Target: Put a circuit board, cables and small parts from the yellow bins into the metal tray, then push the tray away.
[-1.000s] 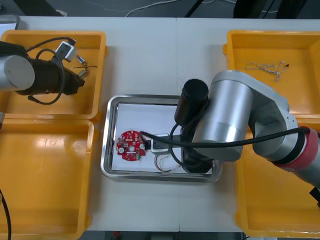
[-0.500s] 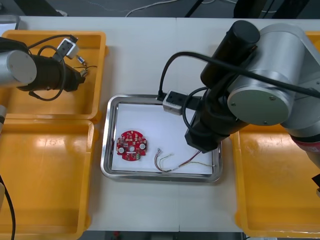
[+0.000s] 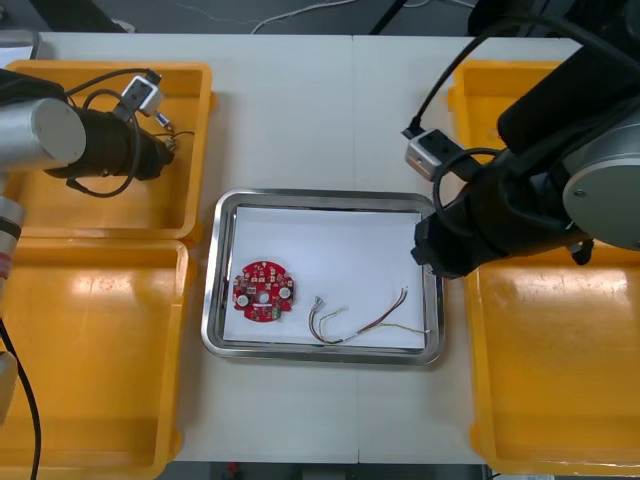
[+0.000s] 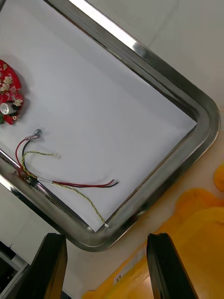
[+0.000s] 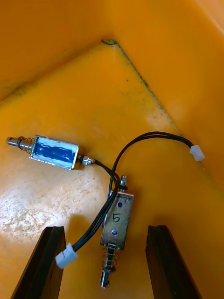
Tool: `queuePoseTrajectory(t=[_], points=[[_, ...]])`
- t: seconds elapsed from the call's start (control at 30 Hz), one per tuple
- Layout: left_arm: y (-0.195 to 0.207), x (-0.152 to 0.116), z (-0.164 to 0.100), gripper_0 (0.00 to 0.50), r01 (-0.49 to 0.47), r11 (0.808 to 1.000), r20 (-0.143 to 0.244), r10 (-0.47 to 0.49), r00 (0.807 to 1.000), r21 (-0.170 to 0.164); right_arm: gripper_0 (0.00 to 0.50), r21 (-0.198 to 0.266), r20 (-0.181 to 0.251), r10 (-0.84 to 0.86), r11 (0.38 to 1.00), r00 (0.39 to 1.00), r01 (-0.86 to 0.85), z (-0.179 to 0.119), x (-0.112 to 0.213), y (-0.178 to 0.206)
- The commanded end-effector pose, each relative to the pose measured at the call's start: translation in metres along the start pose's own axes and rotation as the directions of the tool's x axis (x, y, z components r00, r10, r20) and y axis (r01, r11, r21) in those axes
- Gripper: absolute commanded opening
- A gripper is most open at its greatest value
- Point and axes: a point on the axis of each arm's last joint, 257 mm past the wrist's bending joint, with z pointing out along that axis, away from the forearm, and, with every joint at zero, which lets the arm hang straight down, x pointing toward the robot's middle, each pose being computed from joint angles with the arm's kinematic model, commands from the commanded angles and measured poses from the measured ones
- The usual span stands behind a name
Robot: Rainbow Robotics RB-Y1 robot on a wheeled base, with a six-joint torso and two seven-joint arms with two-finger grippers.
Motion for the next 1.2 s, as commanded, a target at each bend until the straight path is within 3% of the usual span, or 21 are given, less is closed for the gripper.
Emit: queuePoseTrajectory(t=[0.03, 0.4, 0.8, 1.1, 1.2], points=[[-0.009, -0.043, 0.003, 0.500, -0.076, 0.997, 0.052, 0.076, 0.996, -0.002, 0.500, 0.058, 0.020, 0.148, 0.987, 0.989, -0.148, -0.017, 0.018, -0.035], [-0.013, -0.051, 0.011, 0.500, -0.064, 0.998, 0.044, 0.063, 0.997, 0.015, 0.500, 0.116, 0.061, 0.419, 0.898, 0.906, -0.424, -0.033, 0.043, -0.085], [-0.015, -0.025, 0.007, 0.500, -0.062, 0.996, -0.081, 0.068, 0.994, 0.068, 0.500, 0.150, 0.144, 0.607, 0.767, 0.781, -0.624, -0.055, 0.063, -0.151], [-0.009, -0.020, 0.011, 0.500, -0.046, 0.996, -0.122, 0.055, 0.991, 0.070, 0.500, 0.240, 0.217, 0.639, 0.698, 0.738, -0.675, -0.067, 0.069, -0.193], [-0.007, -0.019, 0.013, 0.500, -0.040, 0.997, -0.132, 0.049, 0.990, 0.072, 0.500, 0.243, 0.218, 0.643, 0.693, 0.734, -0.679, -0.068, 0.067, -0.198]])
